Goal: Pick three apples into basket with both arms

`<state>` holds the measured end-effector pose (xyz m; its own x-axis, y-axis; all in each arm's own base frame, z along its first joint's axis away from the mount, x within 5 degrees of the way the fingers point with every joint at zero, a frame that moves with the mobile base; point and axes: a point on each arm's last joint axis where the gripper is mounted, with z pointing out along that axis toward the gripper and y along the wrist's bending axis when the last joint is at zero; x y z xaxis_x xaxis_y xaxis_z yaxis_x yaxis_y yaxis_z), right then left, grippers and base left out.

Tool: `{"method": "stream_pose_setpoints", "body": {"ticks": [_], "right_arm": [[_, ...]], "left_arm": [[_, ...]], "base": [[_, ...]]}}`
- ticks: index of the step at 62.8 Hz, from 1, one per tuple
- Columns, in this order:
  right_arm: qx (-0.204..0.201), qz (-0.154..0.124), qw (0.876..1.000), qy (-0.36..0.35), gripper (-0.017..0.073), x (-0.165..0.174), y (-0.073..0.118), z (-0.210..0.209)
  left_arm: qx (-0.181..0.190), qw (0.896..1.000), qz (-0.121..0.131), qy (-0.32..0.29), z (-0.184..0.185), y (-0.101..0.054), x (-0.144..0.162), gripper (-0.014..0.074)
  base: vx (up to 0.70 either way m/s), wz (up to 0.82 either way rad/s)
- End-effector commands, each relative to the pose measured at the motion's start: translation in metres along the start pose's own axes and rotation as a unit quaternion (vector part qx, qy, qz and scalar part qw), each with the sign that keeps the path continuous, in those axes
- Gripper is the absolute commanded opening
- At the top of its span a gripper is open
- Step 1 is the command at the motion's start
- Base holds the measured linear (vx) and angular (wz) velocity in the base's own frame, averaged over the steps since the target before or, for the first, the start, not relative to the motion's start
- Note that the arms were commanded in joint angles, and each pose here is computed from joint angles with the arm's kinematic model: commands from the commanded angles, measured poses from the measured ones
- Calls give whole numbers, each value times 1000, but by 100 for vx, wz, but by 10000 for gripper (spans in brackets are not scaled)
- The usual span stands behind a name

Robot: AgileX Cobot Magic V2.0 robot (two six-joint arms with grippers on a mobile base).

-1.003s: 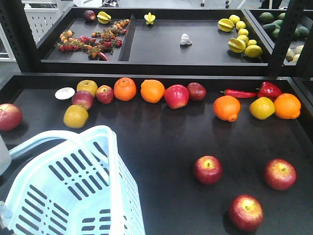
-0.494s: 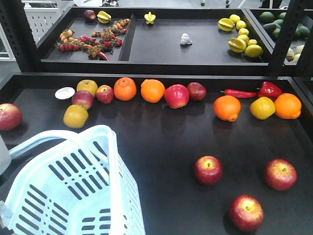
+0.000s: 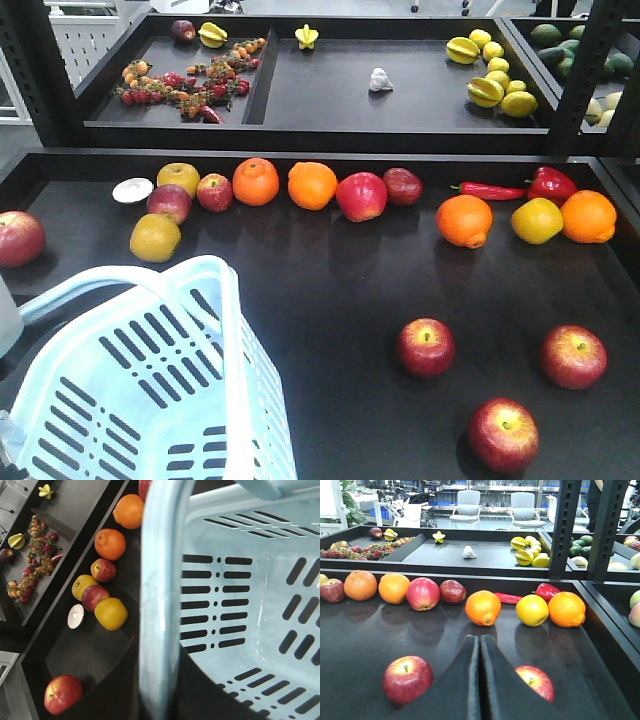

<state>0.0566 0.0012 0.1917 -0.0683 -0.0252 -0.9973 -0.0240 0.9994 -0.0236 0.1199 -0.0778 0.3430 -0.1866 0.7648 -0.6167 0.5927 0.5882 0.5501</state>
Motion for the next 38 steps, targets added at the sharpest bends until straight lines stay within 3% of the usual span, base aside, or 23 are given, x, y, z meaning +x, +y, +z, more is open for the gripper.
{"method": "stream_pose_setpoints", "body": {"ticks": [1, 21, 28, 34, 38], "right_arm": [[3, -9, 999, -41, -10, -4, 0, -1], [3, -9, 999, -41, -10, -4, 0, -1], [3, -9, 999, -41, -10, -4, 0, -1], [3, -9, 999, -41, -10, -4, 0, -1], [3, -9, 999, -41, -10, -4, 0, -1]], "left_arm": [[-17, 999, -3, -51, -7, 7, -13, -6], [-17, 999, -2, -52, -7, 8, -13, -6], [2, 998, -21, -54, -5, 4, -14, -6], [-2, 998, -6, -68, 0, 3, -20, -6], [-23, 997, 25, -75, 5, 5, -24, -5]], "base": [[0, 0], [0, 0], [0, 0], [0, 0], [0, 0]]}}
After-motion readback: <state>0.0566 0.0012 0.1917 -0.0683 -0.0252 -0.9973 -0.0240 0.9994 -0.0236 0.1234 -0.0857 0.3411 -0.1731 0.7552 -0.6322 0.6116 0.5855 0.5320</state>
